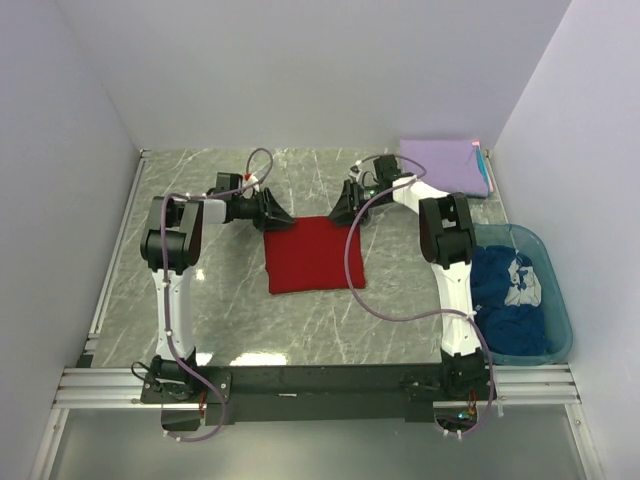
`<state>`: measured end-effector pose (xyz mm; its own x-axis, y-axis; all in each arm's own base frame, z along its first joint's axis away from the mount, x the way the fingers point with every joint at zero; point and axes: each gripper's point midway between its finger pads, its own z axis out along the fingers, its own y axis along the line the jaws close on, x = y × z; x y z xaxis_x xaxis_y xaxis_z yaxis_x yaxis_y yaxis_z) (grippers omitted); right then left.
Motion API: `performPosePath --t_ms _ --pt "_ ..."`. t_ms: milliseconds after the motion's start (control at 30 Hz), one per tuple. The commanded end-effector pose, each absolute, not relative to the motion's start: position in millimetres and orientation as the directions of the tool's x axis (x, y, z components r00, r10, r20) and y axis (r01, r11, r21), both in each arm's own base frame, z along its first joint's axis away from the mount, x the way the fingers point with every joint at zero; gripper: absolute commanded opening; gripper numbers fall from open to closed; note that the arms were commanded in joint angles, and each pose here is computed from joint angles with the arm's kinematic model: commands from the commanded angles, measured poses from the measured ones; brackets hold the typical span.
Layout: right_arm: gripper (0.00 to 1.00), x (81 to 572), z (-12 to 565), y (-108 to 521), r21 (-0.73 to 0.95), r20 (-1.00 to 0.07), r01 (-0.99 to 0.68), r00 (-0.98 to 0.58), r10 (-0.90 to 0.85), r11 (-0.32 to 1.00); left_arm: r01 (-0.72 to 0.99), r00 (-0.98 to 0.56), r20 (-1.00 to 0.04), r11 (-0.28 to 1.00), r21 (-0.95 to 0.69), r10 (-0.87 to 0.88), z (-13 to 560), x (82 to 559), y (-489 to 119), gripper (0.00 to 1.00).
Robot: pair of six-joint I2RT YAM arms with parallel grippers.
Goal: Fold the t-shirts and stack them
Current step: Fold the tshirt, then neatly place the folded tshirt to the corner
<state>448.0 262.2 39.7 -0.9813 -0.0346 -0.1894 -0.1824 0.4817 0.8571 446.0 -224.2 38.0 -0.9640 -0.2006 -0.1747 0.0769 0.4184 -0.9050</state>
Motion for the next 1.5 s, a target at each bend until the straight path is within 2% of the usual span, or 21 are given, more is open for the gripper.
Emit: performPosePath --t_ms 0,33,100,167,200,267,300,333,400,433,533,600,733,767,967,1133,1467 --pt "0.54 473 42 243 0.819 -0.248 -0.199 -0.968 0.021 0.538 0.106 -0.94 -0.243 0.474 -0.874 -0.239 37 465 -205 0.41" --pt "0.54 474 42 240 0.816 -0.247 -0.192 -0.969 0.029 0.546 0.081 -0.941 -0.228 0.489 -0.869 -0.248 32 464 -196 0.4" --pt "0.56 476 43 229 0.802 -0.254 -0.186 -0.966 0.042 0.567 0.096 -0.927 -0.264 0.509 -0.855 -0.267 39 467 -183 0.37" --pt "0.62 479 65 224 0.794 -0.293 -0.214 -0.955 0.049 0.569 0.07 -0.928 -0.253 0.539 -0.84 -0.273 39 459 -167 0.38" --pt "0.64 479 73 219 0.786 -0.307 -0.221 -0.95 0.055 0.577 0.164 -0.909 -0.344 0.559 -0.813 -0.234 57 462 -163 0.44" --pt "0.7 478 108 217 0.77 -0.372 -0.272 -0.927 0.058 0.578 0.237 -0.892 -0.412 0.586 -0.775 -0.184 79 457 -157 0.48" --pt "0.72 472 114 215 0.766 -0.374 -0.272 -0.925 0.06 0.582 0.352 -0.841 -0.525 0.601 -0.717 -0.134 108 456 -155 0.52" --pt "0.75 469 136 213 0.751 -0.415 -0.3 -0.908 0.067 0.588 0.403 -0.809 -0.578 0.614 -0.679 -0.107 121 453 -156 0.54" --pt "0.77 455 141 208 0.745 -0.413 -0.289 -0.908 0.076 0.601 0.541 -0.705 -0.709 0.634 -0.553 -0.016 158 439 -156 0.55" --pt "0.79 449 156 205 0.729 -0.446 -0.306 -0.891 0.086 0.613 0.579 -0.669 -0.743 0.647 -0.496 0.029 164 433 -162 0.56" --pt "0.8 428 156 193 0.71 -0.453 -0.282 -0.885 0.112 0.646 0.714 -0.504 -0.844 0.639 -0.287 0.184 185 402 -180 0.57" --pt "0.8 414 139 184 0.702 -0.414 -0.215 -0.899 0.143 0.679 0.78 -0.367 -0.892 0.61 -0.14 0.265 194 381 -193 0.61" --pt "0.81 389 131 167 0.705 -0.373 -0.144 -0.908 0.191 0.694 0.86 -0.12 -0.909 0.499 0.106 0.399 188 334 -249 0.65" --pt "0.81 384 128 164 0.702 -0.365 -0.131 -0.91 0.196 0.7 0.848 -0.087 -0.902 0.506 0.155 0.422 185 333 -254 0.65" --pt "0.82 363 125 146 0.705 -0.327 -0.062 -0.912 0.246 0.706 0.899 0.131 -0.867 0.311 0.309 0.482 153 284 -332 0.66" --pt "0.82 357 118 133 0.723 -0.267 0.027 -0.911 0.315 0.69 0.916 0.22 -0.832 0.186 0.356 0.51 127 255 -372 0.61" --pt "0.82 352 109 120 0.763 -0.191 0.112 -0.901 0.388 0.636 0.904 0.309 -0.769 0.077 0.42 0.559 83 263 -405 0.57"
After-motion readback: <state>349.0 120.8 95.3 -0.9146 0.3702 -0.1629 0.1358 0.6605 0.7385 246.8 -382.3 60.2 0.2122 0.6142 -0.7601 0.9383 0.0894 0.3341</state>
